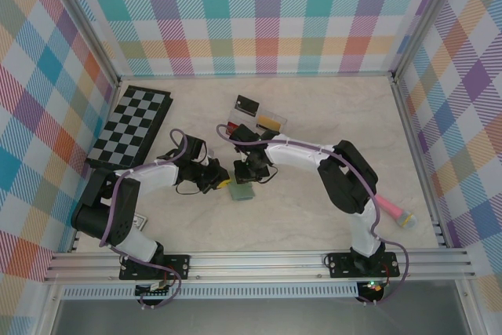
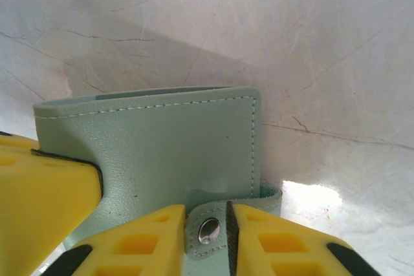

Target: Take the credit cards out of the card holder

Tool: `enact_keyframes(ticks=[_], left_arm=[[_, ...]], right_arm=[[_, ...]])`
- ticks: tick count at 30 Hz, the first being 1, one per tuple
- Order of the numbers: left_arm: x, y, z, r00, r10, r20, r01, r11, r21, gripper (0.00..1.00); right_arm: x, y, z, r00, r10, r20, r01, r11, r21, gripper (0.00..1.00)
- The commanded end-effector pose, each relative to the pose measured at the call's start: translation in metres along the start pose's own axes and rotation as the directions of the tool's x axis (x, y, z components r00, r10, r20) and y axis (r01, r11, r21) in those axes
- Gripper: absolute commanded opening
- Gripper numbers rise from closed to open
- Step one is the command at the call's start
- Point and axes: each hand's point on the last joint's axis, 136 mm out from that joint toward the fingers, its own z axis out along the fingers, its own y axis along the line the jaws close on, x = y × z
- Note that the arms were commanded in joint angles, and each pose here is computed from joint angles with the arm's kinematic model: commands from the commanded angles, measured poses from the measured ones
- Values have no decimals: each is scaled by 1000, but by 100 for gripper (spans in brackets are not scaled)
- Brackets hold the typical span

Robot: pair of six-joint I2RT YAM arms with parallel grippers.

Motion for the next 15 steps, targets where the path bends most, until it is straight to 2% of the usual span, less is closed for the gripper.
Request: enact_keyframes(ticks=[1, 7, 15], left_arm=[[6, 4, -4, 1000, -7, -10, 6, 999, -34, 0], [6, 7, -4, 1000, -8, -6, 8, 999, -48, 0], [6, 18, -6, 1000, -13, 15, 14, 996, -91, 0]], right_arm=[[5, -13, 1, 999, 31, -22, -29, 997, 71, 18], [6, -18, 1, 999, 48, -18, -46, 995, 89, 0], [14, -61, -3, 982, 188, 13, -186, 957, 224, 0]])
